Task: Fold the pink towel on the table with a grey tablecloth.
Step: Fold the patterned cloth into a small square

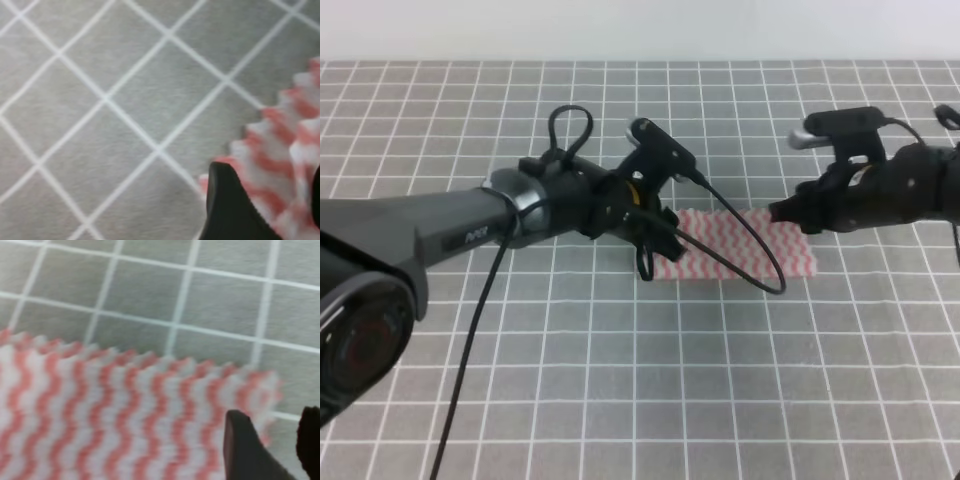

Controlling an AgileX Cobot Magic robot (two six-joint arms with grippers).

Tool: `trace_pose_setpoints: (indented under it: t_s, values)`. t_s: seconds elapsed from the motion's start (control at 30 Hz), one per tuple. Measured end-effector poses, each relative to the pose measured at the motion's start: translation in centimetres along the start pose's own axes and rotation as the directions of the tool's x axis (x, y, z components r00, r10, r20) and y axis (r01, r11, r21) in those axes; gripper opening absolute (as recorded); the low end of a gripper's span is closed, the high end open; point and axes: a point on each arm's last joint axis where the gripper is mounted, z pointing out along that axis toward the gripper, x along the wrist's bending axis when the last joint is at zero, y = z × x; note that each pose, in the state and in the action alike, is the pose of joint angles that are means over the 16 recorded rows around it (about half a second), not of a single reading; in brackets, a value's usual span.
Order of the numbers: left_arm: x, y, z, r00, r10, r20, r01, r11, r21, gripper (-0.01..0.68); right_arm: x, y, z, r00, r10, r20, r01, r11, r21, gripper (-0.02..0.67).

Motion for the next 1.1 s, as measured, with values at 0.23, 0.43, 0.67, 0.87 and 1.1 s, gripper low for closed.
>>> trace_pose_setpoints:
  t_s: [0.23,0.43,0.67,0.87,1.1]
  values:
    - [1.0,-0.1,0.0,0.999,-0.027,-0.020,0.027,0.999,-0.017,0.326,-0.9,0.2,-0.1,1.000,0.026,0.013,-0.025,1.000,-0.010,0.224]
    - [1.5,-0.2,-0.1,0.999,-0.035,-0.030,0.034,0.999,-0.022,0.327,-1.2,0.3,-0.4,0.999,0.037,0.014,-0.037,0.999,-0.006,0.225]
    - [2.4,0.1,-1.1,0.998,-0.044,-0.045,0.043,0.999,-0.021,0.328,-1.1,0.6,-1.3,0.999,0.035,0.009,-0.035,0.999,-0.005,0.227]
    - [3.4,1.2,-3.4,0.993,-0.102,-0.061,0.099,0.994,-0.049,0.326,-0.9,0.8,-1.9,1.000,0.029,0.001,-0.029,0.999,0.016,0.227]
    - [3.1,3.2,-6.9,0.984,-0.175,-0.034,0.172,0.982,-0.082,0.249,-0.7,0.7,-2.4,1.000,0.027,-0.008,-0.027,0.998,0.056,0.227]
